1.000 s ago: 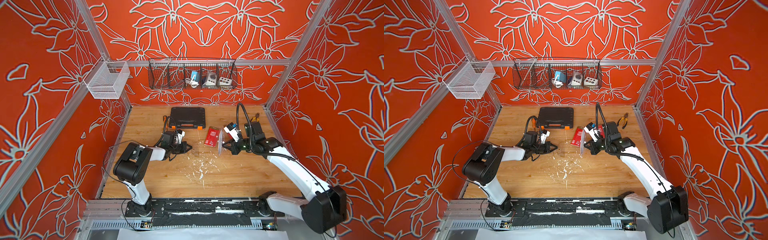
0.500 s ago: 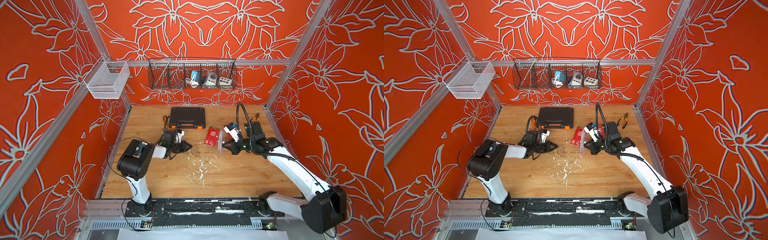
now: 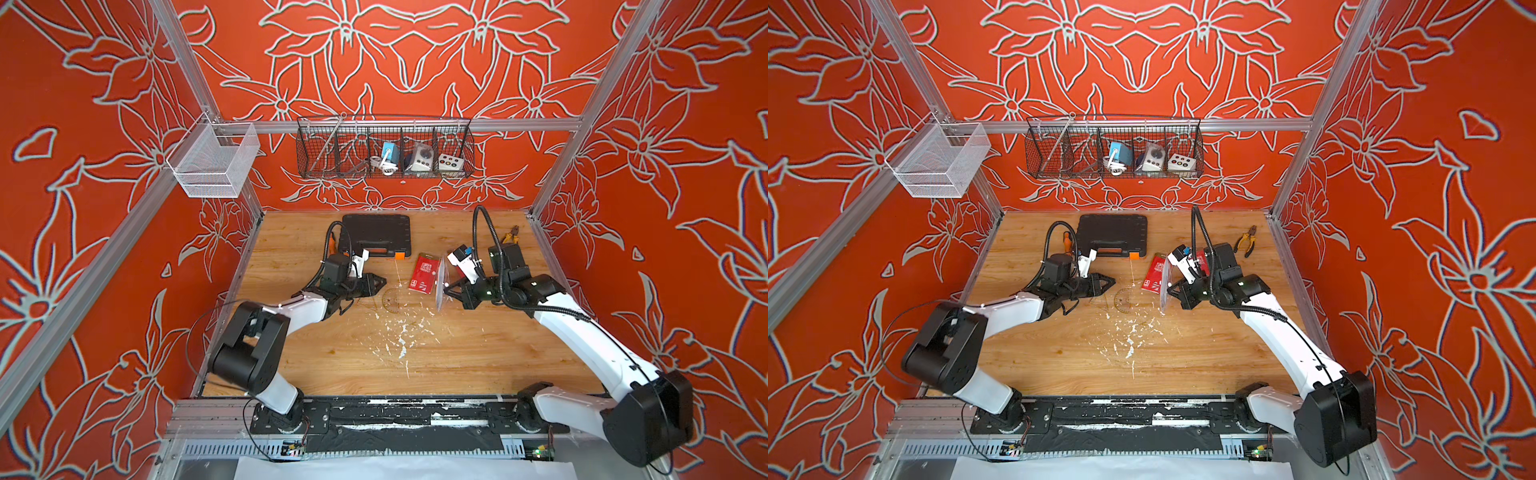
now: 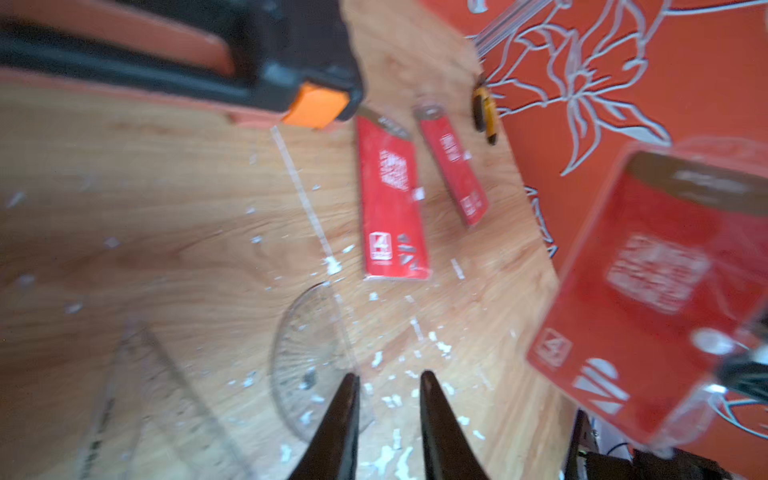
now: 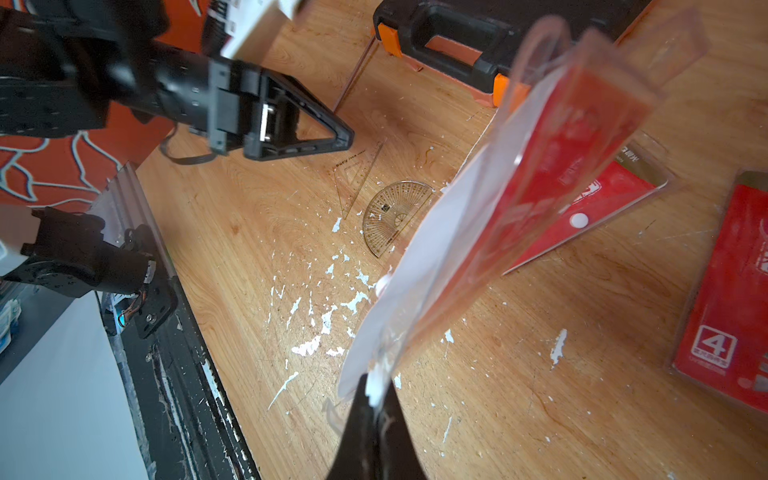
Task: Open the ruler set and take out the ruler
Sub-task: Place the ruler at the center of the board, then take out the ruler from the ruler set bag.
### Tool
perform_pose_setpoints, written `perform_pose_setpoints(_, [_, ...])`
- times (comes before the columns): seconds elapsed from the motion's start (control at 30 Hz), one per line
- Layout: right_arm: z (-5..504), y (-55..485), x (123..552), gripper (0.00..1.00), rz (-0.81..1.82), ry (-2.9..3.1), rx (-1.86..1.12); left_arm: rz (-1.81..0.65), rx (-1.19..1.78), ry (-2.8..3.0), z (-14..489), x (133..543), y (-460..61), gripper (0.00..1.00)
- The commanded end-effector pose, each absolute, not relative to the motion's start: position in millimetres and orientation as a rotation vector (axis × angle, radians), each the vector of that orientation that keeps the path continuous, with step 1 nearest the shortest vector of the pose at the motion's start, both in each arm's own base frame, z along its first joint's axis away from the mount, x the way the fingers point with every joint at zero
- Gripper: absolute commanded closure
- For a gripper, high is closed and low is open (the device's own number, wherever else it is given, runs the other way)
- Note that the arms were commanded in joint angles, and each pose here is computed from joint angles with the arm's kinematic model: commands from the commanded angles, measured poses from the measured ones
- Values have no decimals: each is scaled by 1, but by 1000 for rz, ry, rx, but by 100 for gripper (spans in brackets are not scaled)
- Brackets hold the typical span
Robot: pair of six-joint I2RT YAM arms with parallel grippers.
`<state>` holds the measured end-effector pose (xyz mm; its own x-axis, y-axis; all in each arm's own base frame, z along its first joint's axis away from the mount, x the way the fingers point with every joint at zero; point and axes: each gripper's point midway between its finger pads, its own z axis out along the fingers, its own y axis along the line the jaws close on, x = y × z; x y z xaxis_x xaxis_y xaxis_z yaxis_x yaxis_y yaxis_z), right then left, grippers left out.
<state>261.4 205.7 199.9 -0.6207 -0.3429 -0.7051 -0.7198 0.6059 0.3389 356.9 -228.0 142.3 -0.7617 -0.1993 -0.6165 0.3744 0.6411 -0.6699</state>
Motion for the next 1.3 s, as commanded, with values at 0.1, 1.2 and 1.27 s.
perform_pose_setpoints(0.1, [198, 208, 264, 100, 863, 2225, -817, -1117, 228, 2017, 211, 324, -277, 81])
perform_pose_setpoints(1.2, [212, 209, 259, 100, 890, 2177, -817, -1032, 444, 2070, 196, 301, -375, 93])
perform_pose_setpoints(1.27, [213, 209, 258, 100, 894, 2175, -819, -1027, 445, 2074, 193, 301, -375, 93])
